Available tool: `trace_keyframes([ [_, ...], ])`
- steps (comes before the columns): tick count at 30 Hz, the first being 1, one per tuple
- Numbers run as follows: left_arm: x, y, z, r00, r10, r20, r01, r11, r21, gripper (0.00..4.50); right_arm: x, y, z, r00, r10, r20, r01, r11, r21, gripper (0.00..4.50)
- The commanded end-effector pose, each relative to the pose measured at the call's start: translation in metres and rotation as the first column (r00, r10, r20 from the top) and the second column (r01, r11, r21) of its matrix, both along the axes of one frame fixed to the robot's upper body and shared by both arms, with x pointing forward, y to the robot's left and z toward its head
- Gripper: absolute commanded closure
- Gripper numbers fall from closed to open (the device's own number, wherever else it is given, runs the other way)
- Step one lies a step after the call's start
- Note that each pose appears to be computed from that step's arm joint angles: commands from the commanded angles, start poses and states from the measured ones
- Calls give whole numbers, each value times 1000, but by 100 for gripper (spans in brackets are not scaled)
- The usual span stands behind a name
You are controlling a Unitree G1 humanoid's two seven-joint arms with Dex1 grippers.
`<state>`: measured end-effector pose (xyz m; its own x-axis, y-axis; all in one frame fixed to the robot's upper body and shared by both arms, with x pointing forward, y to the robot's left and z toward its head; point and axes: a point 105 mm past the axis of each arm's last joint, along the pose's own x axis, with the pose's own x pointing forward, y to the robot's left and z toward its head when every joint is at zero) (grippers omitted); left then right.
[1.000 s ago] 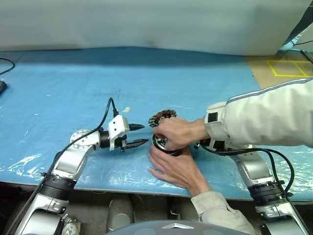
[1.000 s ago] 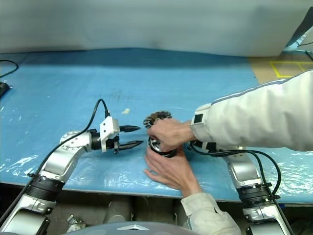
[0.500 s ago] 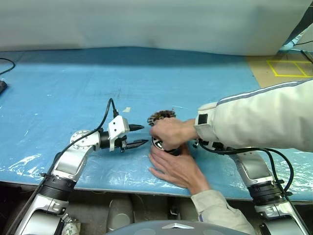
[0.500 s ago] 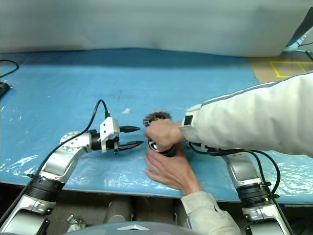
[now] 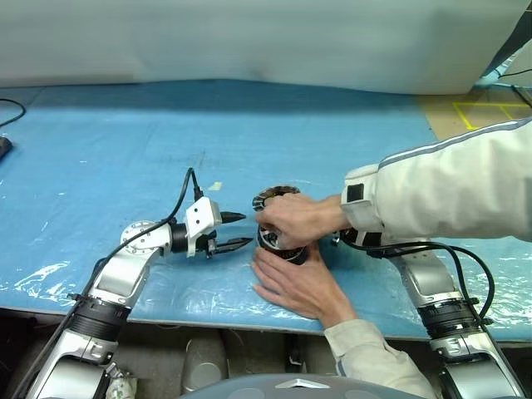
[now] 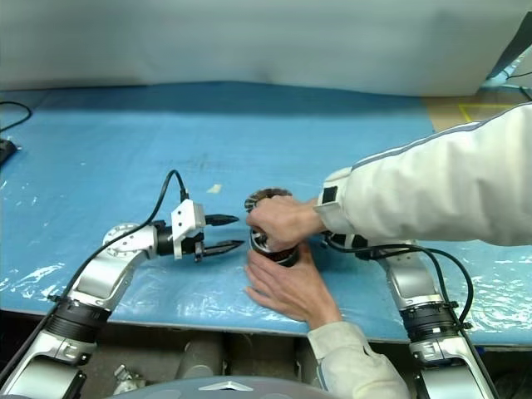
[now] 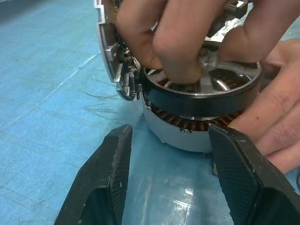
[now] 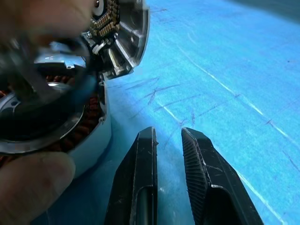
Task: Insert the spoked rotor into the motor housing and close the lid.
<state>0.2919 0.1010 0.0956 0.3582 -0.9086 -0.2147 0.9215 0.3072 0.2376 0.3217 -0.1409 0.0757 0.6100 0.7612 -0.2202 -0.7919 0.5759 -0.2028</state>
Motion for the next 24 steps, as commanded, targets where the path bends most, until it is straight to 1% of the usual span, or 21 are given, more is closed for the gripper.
trace_keyframes([
  [1,1,-3,6,999,-7,34,8,1000,-8,177,3,-2,11,998,3,57,-3,1000,7,362],
  [15,0,-1,3,999,17,40,-16,1000,-27,177,2,-7,6,998,7,56,-7,1000,-1,362],
  [24,5,3,-3,998,43,48,-42,999,-27,177,6,-14,8,997,-14,70,15,1000,-14,362],
])
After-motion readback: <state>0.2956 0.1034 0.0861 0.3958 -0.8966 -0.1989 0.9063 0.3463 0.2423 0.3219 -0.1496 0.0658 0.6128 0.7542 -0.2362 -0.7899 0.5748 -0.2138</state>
